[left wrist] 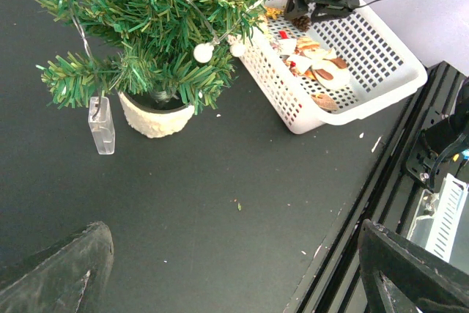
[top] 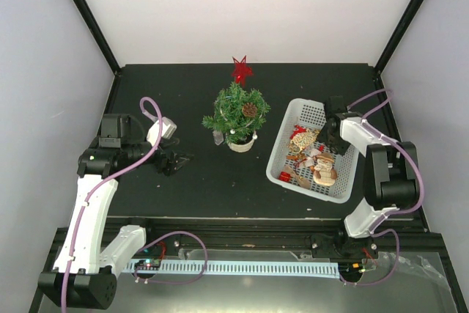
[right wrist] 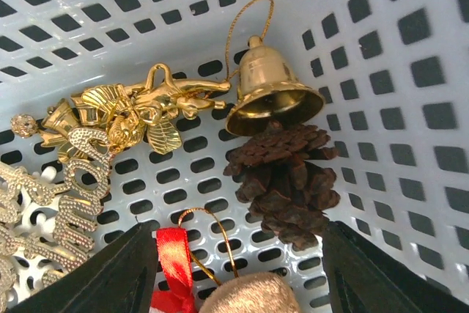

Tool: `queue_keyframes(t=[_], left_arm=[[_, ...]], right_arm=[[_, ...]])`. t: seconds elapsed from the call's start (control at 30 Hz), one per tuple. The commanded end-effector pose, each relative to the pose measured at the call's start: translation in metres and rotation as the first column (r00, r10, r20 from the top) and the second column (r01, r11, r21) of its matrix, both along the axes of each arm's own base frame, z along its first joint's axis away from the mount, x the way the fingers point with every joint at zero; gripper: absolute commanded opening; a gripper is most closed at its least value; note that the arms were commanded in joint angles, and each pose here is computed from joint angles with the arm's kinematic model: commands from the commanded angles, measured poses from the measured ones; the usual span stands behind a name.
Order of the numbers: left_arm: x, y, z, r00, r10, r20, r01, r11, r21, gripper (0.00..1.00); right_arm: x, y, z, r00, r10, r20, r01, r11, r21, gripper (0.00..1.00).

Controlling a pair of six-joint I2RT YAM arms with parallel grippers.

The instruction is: Decorate the small christmas tree

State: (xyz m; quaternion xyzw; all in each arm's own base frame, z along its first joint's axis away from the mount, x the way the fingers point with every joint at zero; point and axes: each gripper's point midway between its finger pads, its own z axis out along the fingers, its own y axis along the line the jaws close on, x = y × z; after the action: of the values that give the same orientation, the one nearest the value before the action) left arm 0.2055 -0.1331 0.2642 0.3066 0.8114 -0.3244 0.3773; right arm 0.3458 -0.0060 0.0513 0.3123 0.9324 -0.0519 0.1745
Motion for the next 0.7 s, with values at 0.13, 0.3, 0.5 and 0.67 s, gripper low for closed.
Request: queue_keyframes(t=[0.13, 0.3, 0.5, 0.67], left_arm=[[0.001, -0.001, 0.007, 1.000, -0.012, 0.026, 0.012, 1.000, -0.014, 0.91], [0.001, -0.001, 0.007, 1.000, -0.013, 0.027, 0.014, 1.000, -0.016, 0.91], [0.001, -0.001, 0.007, 1.000, -0.013, 0.028, 0.013, 1.000, -0.017, 0.91], [0.000, -0.001, 0.008, 0.999, -0.012, 0.032, 0.013, 1.000, -0.016, 0.92]], right_arm=[[0.023, 0.028, 0.000, 0.985, 0.109, 0.135, -0.126, 0.984, 0.129, 0.62], [0.033, 0.054, 0.041, 0.915, 0.193, 0.354, -0.276, 0.939, 0.203, 0.62], [0.025, 0.039, 0.047, 0.942, 0.195, 0.273, -0.238, 0.962, 0.133, 0.61], [0.010, 0.013, 0.037, 0.982, 0.141, 0.124, -0.145, 0.989, 0.027, 0.62]])
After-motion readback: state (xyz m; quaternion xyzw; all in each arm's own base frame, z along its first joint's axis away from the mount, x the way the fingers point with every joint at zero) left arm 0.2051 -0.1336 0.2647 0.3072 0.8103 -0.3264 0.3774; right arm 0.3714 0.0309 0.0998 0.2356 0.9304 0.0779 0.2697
